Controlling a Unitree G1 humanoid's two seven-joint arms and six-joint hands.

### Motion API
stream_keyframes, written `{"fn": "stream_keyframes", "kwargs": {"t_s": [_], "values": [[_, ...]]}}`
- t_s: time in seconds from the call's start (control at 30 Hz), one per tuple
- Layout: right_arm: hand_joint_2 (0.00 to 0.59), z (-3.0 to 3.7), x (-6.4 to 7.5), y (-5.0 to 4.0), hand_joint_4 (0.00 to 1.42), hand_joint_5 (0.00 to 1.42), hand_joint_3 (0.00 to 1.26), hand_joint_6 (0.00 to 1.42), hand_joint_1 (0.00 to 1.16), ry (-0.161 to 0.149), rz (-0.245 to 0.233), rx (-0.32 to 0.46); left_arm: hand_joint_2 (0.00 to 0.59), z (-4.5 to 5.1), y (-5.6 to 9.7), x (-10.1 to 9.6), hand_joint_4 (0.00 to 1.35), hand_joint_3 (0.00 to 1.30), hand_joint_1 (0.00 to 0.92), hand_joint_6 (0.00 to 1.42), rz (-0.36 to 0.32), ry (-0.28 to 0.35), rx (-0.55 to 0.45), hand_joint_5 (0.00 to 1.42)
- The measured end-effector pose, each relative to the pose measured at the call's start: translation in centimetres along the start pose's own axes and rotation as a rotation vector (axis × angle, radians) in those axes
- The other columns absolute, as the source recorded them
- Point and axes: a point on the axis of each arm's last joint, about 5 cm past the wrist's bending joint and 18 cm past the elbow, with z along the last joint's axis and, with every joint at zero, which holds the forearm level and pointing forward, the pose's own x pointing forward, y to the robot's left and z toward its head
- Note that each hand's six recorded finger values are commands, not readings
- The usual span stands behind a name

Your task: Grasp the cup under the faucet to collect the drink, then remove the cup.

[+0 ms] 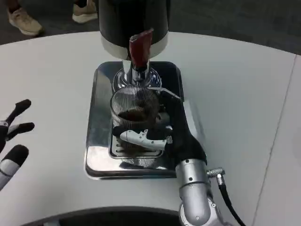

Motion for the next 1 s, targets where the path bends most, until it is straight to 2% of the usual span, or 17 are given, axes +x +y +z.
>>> {"fn": "stream_keyframes", "kwargs": {"t_s": [0.43,0.7,0.77,0.9,1.0], "values": [[0.082,0.54,-1.5,-0.11,0.92,0.92,0.77,1.15,1.08,0.013,0.007,0.01,0.231,-0.02,-0.4,0.3,0.0,0.07,0.0,0.06,-0.02,-0.007,-0.014,0.13],[0.076,0.58,-2.3,-0.28,0.94,0.94,0.79,1.18,1.08,0.015,-0.003,-0.007,0.23,-0.04,-0.6,0.4,0.0,0.07,0.0,0.05,-0.029,-0.009,-0.019,0.13],[0.074,0.79,-2.4,-0.4,0.94,0.94,0.79,1.19,1.08,0.0,-0.011,-0.024,0.23,-0.04,-0.6,0.4,0.0,0.07,0.0,0.04,-0.03,-0.009,-0.019,0.13],[0.074,1.76,-2.4,-0.82,0.94,0.95,0.79,1.2,1.08,-0.056,-0.029,-0.044,0.23,0.04,-0.7,0.5,0.0,0.06,0.0,0.03,-0.033,-0.013,-0.013,0.12],[0.073,2.07,-2.6,-1.04,0.95,0.95,0.79,1.2,1.08,-0.072,-0.029,-0.048,0.23,0.24,-0.7,0.6,0.0,0.06,0.0,0.03,-0.046,-0.019,0.009,0.11]]}}
